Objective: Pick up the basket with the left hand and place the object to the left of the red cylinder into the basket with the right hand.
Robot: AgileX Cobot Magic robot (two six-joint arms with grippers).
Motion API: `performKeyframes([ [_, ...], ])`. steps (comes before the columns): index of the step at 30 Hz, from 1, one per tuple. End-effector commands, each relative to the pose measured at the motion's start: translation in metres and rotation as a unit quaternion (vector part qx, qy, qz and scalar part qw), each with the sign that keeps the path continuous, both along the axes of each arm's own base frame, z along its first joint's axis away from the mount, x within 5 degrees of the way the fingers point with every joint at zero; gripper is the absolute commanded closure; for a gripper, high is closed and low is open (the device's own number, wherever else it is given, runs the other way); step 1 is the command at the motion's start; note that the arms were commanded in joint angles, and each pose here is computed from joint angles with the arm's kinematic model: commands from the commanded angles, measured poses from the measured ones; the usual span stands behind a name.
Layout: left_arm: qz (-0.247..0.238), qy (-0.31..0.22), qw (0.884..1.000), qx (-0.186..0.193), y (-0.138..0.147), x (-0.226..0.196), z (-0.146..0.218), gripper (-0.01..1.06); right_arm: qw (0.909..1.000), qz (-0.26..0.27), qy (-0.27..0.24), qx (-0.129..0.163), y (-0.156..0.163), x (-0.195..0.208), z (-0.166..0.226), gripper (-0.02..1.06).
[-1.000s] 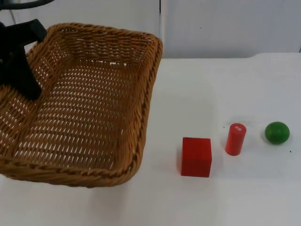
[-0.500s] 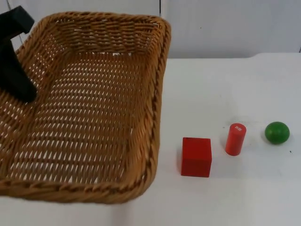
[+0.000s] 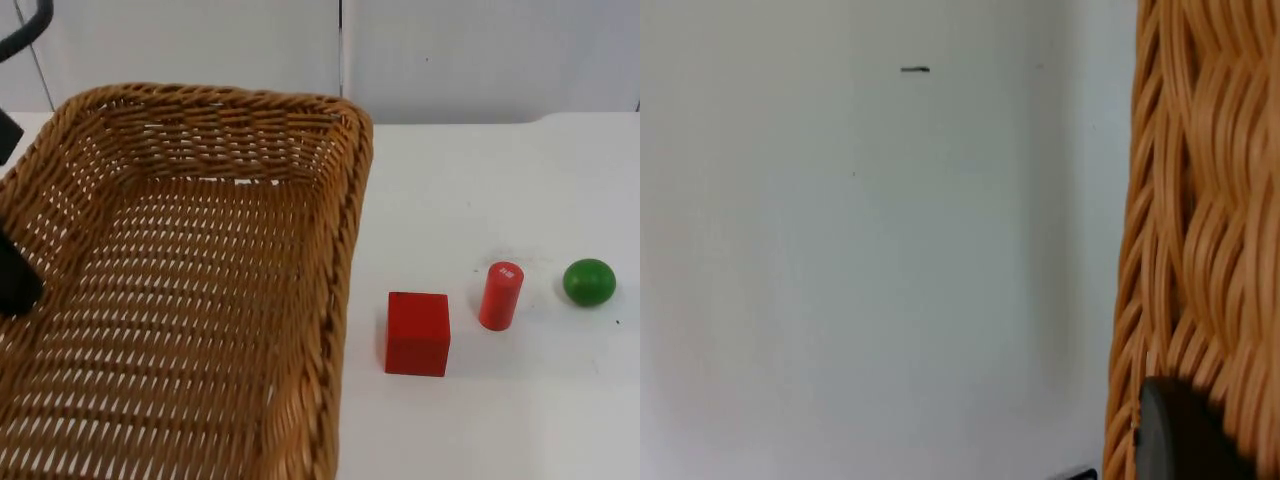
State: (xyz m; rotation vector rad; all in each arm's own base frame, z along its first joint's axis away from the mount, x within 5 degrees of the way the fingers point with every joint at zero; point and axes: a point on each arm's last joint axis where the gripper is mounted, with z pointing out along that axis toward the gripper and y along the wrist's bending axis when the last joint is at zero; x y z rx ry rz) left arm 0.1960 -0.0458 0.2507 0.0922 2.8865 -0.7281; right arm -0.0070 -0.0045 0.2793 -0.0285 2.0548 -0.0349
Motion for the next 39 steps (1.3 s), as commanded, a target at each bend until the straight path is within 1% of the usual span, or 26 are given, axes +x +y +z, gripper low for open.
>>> performKeyframes([
  [1, -0.004, 0.0, 1.0, -0.017, -0.003, -0.005, 0.005, 1.05, 1.0, -0.004, -0.005, 0.0, 0.0, 0.0, 0.001, -0.01],
  [4, -0.011, -0.003, 1.0, -0.019, -0.004, -0.011, 0.01, 1.05, 1.0, -0.004, -0.005, 0.001, 0.0, 0.0, 0.001, -0.01],
  [10, -0.004, -0.021, 1.0, -0.021, -0.004, -0.016, 0.017, 1.05, 1.0, -0.004, -0.005, 0.001, 0.0, 0.0, 0.001, -0.01],
  [19, -0.003, -0.024, 1.0, -0.02, -0.004, -0.016, 0.018, 1.05, 1.0, 0.0, -0.004, 0.006, 0.001, 0.0, 0.001, -0.01],
  [30, -0.003, -0.024, 1.0, -0.02, -0.004, -0.016, 0.018, 1.05, 1.0, -0.001, -0.007, 0.005, 0.001, 0.0, 0.001, -0.01],
  [33, -0.003, -0.025, 1.0, -0.019, -0.003, -0.016, 0.018, 1.05, 0.9999, -0.002, -0.011, 0.003, 0.0, -0.001, 0.003, -0.01],
  [37, 0.006, -0.031, 0.999, -0.019, -0.003, -0.014, 0.018, 1.05, 0.9995, -0.001, -0.032, 0.001, 0.0, -0.002, 0.01, -0.01],
  [39, 0.006, -0.032, 0.999, -0.018, -0.003, -0.014, 0.018, 1.05, 0.9994, -0.001, -0.035, 0.001, 0.0, -0.001, 0.012, -0.01],
])
